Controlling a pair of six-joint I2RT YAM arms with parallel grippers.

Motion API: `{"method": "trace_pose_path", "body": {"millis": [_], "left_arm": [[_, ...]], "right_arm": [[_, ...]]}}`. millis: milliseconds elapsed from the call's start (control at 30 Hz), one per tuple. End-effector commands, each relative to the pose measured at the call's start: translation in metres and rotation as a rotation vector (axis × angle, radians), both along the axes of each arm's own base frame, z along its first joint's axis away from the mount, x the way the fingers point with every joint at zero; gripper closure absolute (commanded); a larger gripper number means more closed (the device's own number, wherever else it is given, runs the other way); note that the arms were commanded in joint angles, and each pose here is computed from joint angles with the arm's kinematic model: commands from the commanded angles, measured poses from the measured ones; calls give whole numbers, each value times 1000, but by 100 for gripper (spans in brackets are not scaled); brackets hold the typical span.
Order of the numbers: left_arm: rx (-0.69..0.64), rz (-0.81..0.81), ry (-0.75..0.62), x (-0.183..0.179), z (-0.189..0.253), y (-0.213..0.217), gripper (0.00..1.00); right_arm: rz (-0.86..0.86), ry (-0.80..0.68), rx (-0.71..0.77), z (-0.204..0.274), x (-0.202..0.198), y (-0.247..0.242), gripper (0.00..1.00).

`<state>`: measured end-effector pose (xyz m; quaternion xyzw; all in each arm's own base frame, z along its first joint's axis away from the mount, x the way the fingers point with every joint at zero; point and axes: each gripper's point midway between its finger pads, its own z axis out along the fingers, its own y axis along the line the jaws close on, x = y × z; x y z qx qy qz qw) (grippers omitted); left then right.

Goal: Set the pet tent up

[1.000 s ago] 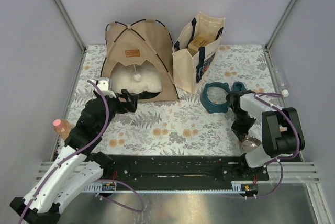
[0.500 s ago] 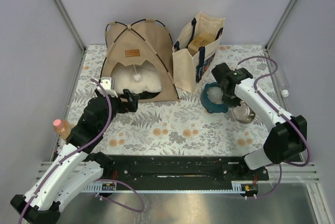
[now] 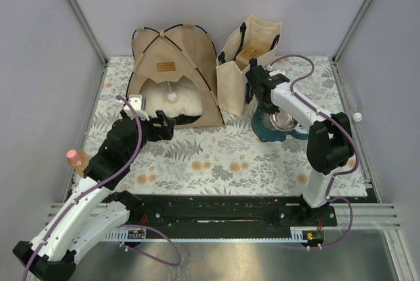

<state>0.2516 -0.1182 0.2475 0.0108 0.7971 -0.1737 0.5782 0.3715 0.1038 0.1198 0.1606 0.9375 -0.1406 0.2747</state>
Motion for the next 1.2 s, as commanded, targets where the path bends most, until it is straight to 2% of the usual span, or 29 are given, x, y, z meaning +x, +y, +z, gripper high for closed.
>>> {"method": "trace_pose_path", "body": {"millis": [0,200,500,700,733,867,933,1033,1167], "left_arm": [[-46,0,-70,4,33,-2,1],[-51,-1,-65,3,33,-2,1],[-60,6,-62,0,30,0,1],[-69,1,-62,-1,30,-1,1],[-70,0,-64,-1,31,-1,1],[-63,-2,-64,-2,31,-1,1],[-62,1,-63,-3,30,0,1],[-64,4,-69,-3,32,1,1],[-61,9,-72,-3,32,3,1]], "right_arm": [[37,-105,15,12,34,15,100],[65,-77,56,-2,42,29,100],[47,-38,161,-8,24,41,100],[54,-27,108,-19,26,34,100],[60,-28,101,-19,28,34,96],[67,-50,81,-7,38,34,58],[64,-76,80,5,41,33,43],[73,-116,82,27,43,32,34],[74,-175,62,60,43,21,27]]}}
